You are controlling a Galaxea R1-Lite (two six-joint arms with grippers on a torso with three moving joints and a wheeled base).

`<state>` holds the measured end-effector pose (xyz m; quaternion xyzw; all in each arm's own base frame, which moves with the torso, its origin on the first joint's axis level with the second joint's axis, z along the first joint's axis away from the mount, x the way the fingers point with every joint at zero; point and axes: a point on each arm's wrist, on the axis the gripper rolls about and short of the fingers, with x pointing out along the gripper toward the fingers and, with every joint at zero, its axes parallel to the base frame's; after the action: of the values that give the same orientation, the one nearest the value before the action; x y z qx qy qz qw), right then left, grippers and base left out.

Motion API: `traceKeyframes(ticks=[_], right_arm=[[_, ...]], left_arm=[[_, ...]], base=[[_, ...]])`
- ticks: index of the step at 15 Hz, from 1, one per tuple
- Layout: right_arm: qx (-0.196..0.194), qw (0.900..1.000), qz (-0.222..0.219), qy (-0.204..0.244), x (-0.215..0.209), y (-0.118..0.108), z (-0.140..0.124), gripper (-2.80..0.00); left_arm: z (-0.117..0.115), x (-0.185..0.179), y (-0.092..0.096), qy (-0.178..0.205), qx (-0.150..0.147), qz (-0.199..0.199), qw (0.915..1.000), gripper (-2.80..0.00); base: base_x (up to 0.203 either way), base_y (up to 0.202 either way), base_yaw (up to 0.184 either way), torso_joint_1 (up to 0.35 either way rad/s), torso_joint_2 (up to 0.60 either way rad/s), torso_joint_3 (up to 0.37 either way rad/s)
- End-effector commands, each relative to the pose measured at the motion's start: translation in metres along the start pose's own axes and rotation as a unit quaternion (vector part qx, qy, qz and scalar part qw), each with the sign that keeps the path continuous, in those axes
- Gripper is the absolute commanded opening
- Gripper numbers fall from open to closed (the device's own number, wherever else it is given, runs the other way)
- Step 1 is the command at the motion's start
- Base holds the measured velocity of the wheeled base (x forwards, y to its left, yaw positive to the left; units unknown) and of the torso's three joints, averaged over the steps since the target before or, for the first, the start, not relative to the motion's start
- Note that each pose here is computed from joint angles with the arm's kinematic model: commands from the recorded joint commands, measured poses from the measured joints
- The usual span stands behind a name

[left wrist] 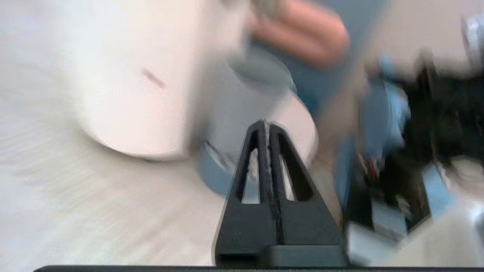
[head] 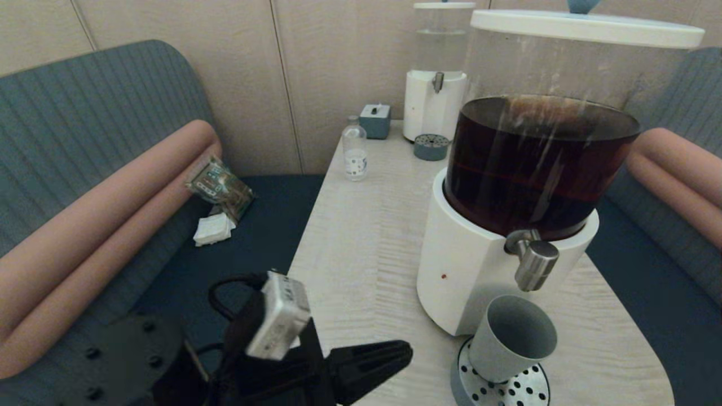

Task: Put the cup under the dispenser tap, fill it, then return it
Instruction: Turn on the faucet

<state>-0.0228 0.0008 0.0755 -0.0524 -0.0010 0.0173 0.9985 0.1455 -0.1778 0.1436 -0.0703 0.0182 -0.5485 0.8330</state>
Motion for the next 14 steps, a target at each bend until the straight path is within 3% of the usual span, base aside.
traceKeyframes(ticks=[1,3,5,8,12,14], right_arm=[[0.0,1.0,0.0,0.002,0.0,0.0,-0.003,-2.8],[0.0,1.0,0.0,0.002,0.0,0.0,-0.003,-2.8],[0.0,1.0,0.0,0.002,0.0,0.0,-0.003,-2.8],[0.0,1.0,0.0,0.002,0.0,0.0,-0.003,-2.8],[0.0,1.0,0.0,0.002,0.0,0.0,-0.003,-2.8],[0.0,1.0,0.0,0.002,0.0,0.0,-0.003,-2.8]], left_arm=[[0.033,-0.026,-0.009,-0.083,0.001,0.043,0.9956,-2.8],[0.054,-0.051,-0.008,-0.148,-0.012,0.107,0.9831,-2.8],[0.065,-0.081,0.005,-0.193,-0.002,0.187,0.9631,-2.8],[0.077,-0.133,0.012,-0.26,0.04,0.307,0.9145,-2.8],[0.076,-0.186,-0.024,-0.343,0.109,0.376,0.8539,-2.8],[0.074,-0.202,-0.047,-0.382,0.145,0.376,0.8321,-2.8]], base=[[0.0,0.0,0.0,0.0,0.0,0.0],[0.0,0.0,0.0,0.0,0.0,0.0],[0.0,0.0,0.0,0.0,0.0,0.0],[0.0,0.0,0.0,0.0,0.0,0.0],[0.0,0.0,0.0,0.0,0.0,0.0],[0.0,0.0,0.0,0.0,0.0,0.0]])
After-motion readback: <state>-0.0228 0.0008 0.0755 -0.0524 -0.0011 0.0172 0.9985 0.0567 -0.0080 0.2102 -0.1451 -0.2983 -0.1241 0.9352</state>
